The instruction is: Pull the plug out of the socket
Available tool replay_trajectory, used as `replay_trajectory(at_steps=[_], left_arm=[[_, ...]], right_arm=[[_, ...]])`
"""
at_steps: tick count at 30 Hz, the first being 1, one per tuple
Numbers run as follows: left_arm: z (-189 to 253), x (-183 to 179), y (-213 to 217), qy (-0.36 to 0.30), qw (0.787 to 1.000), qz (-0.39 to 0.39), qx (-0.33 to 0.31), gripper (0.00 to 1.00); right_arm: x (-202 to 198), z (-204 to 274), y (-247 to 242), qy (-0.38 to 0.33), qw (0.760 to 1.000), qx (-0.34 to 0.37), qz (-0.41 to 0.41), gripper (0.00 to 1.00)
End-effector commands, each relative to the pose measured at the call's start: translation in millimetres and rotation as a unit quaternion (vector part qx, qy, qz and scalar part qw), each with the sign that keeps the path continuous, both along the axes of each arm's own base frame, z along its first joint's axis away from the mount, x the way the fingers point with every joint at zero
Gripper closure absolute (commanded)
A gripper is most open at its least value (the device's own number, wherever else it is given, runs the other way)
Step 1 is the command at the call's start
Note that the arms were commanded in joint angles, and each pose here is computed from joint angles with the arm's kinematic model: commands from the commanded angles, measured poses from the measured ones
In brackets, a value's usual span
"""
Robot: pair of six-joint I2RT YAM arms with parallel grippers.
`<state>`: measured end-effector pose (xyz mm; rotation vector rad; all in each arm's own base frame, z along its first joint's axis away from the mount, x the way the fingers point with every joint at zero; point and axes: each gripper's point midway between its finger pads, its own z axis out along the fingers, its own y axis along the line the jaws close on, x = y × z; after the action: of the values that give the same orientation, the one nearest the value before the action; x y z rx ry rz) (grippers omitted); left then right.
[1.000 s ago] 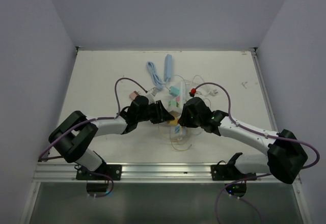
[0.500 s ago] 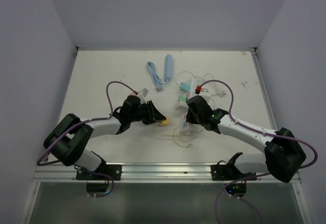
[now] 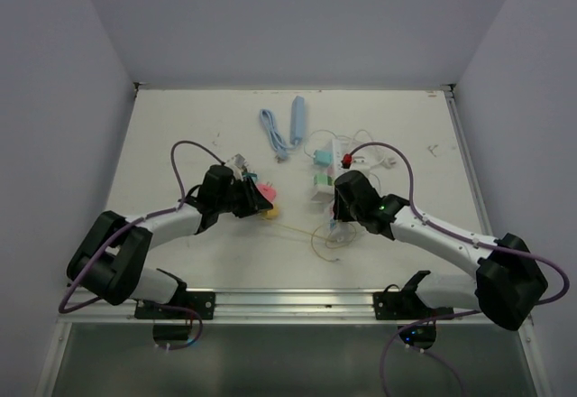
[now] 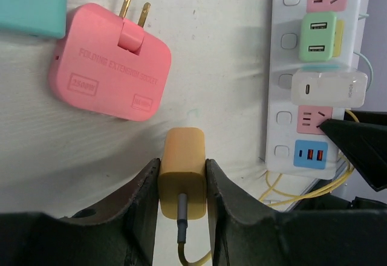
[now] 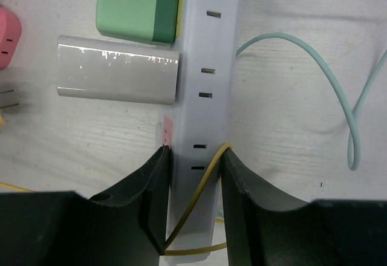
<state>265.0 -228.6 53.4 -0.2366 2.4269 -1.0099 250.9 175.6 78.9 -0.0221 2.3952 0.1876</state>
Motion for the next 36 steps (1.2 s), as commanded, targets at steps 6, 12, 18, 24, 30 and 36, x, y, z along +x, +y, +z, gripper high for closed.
replay_trajectory(at_steps=[6, 12, 18, 24, 30, 36], left_arm=[[23, 6, 8, -0.075, 0.996, -0.032, 0.022, 0.38], [44, 8, 2, -0.136, 0.988, -0.075, 0.023, 0.22], [93, 25, -37, -0.255, 0.955, -0.138, 0.065, 0.16], [110, 39, -85, -0.305, 0.932, -0.184, 0.071, 0.14], [90, 43, -118, -0.301, 0.913, -0.257, 0.102, 0.16], [66, 24, -137, -0.302, 0.891, -0.314, 0.124, 0.23]], right_arm=[[7, 17, 11, -0.032, 0.998, 0.003, 0.058, 1.00], [4, 15, 20, -0.026, 0.996, 0.013, 0.087, 1.00], [4, 22, 24, -0.031, 0.993, 0.007, 0.116, 1.00], [1, 26, 27, -0.028, 0.990, 0.007, 0.135, 1.00], [-1, 27, 26, -0.026, 0.990, 0.004, 0.141, 1.00], [-2, 26, 27, -0.020, 0.989, 0.003, 0.145, 1.00]])
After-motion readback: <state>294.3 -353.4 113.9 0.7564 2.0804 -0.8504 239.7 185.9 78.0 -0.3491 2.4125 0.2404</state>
